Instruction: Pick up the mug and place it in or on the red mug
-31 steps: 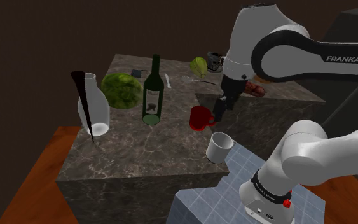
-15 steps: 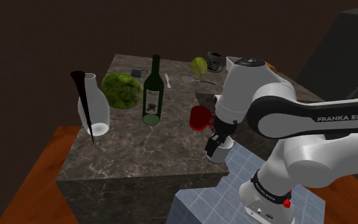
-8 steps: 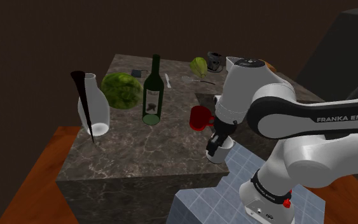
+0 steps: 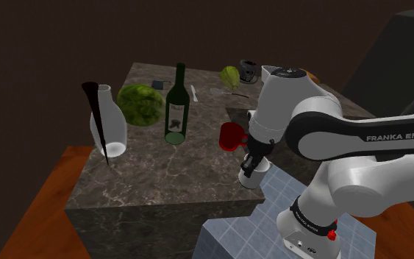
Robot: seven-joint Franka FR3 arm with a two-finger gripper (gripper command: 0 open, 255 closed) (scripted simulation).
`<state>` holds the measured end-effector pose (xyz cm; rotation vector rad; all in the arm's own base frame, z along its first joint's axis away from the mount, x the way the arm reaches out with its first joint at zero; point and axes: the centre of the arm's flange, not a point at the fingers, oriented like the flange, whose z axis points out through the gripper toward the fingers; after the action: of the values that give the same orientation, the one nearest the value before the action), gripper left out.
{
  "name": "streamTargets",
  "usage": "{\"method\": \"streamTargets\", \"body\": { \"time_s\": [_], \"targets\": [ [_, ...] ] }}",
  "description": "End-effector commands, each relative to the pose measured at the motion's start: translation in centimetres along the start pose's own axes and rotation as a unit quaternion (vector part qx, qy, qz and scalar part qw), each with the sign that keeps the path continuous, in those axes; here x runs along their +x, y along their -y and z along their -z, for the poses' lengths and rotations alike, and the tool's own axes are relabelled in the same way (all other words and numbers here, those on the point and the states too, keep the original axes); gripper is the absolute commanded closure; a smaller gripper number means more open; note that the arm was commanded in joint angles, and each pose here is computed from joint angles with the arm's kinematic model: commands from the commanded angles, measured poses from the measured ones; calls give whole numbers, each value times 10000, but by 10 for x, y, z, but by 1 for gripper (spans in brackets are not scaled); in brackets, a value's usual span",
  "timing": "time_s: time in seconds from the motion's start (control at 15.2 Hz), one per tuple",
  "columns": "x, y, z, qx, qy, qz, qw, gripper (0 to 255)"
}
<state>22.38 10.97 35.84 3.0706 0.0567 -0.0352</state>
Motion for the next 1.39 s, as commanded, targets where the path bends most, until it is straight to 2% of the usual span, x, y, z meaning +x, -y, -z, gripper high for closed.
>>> {"method": "streamTargets", "body": {
  "time_s": [0.0,1.32],
  "targets": [
    [0,0,0,0,-1,0,10000,255],
    [-3,-7,105,0,-1,0,10000,255]
  ]
}}
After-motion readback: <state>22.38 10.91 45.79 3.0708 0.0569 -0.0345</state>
